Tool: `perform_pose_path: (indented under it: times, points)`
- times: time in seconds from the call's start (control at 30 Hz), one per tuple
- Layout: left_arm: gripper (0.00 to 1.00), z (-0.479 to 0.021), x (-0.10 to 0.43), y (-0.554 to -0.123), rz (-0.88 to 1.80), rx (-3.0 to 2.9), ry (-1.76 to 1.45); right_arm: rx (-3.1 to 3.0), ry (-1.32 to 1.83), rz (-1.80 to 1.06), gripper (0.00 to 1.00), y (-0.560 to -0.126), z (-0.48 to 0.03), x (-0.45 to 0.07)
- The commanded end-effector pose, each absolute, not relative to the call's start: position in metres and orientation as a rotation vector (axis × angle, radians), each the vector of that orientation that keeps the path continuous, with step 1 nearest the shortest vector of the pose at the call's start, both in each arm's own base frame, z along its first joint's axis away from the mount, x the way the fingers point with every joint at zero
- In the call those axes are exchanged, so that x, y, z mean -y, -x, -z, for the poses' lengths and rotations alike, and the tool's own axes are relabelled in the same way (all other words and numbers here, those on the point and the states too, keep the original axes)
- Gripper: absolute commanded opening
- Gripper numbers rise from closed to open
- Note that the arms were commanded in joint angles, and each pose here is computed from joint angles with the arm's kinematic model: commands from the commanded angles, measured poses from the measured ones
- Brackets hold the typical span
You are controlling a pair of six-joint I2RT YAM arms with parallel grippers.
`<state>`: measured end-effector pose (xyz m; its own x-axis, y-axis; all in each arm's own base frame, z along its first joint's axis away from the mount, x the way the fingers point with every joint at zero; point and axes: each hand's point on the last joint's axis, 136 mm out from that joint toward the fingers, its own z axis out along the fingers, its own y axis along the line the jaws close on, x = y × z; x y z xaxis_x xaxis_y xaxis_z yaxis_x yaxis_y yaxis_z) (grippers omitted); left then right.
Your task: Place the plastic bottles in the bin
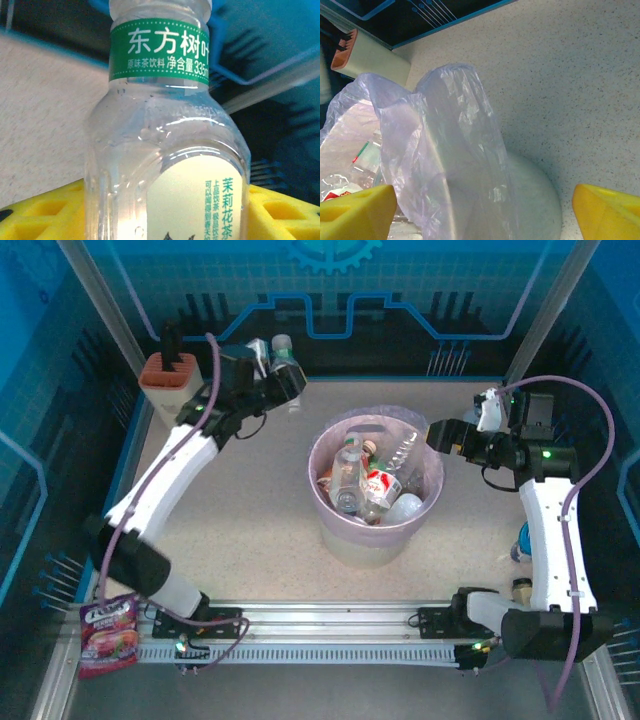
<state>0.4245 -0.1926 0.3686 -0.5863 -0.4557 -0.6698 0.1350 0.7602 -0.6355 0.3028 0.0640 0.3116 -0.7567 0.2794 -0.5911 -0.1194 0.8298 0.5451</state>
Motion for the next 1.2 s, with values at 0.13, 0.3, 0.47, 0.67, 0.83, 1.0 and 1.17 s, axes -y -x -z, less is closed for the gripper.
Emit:
perform_pose_path:
  times: [0.13, 0.3, 0.47, 0.67, 0.83, 1.0, 1.17]
  points:
    - [0.38, -0.423, 0.259, -0.321, 0.888, -2.05, -0.327, -2.297, -0.118, -0.791, 0.92, -0.31, -0.31, -0.069]
    - [0.35, -0.404, 0.291, -0.289, 0.814, -2.188, -0.518, -2.297, -0.115, -0.809, 0.91, -0.311, -0.308, -0.072]
    - [0.35, -0.376, 0.302, -0.279, 0.77, -2.291, -0.575, -2.308, -0.114, -0.79, 0.92, -0.308, -0.306, -0.071]
    - [0.36, -0.349, 0.299, -0.273, 0.697, -2.383, -0.638, -2.307, -0.114, -0.789, 0.92, -0.31, -0.306, -0.07]
    - [0.35, -0.327, 0.306, -0.273, 0.67, -2.468, -0.698, -2.305, -0.115, -0.803, 0.92, -0.311, -0.306, -0.072]
    - [0.35, -0.309, 0.326, -0.266, 0.678, -2.509, -0.834, -2.305, -0.114, -0.79, 0.92, -0.311, -0.307, -0.071]
    - [0.35, -0.294, 0.337, -0.268, 0.619, -2.511, -0.951, -2.305, -0.112, -0.797, 0.92, -0.313, -0.307, -0.071]
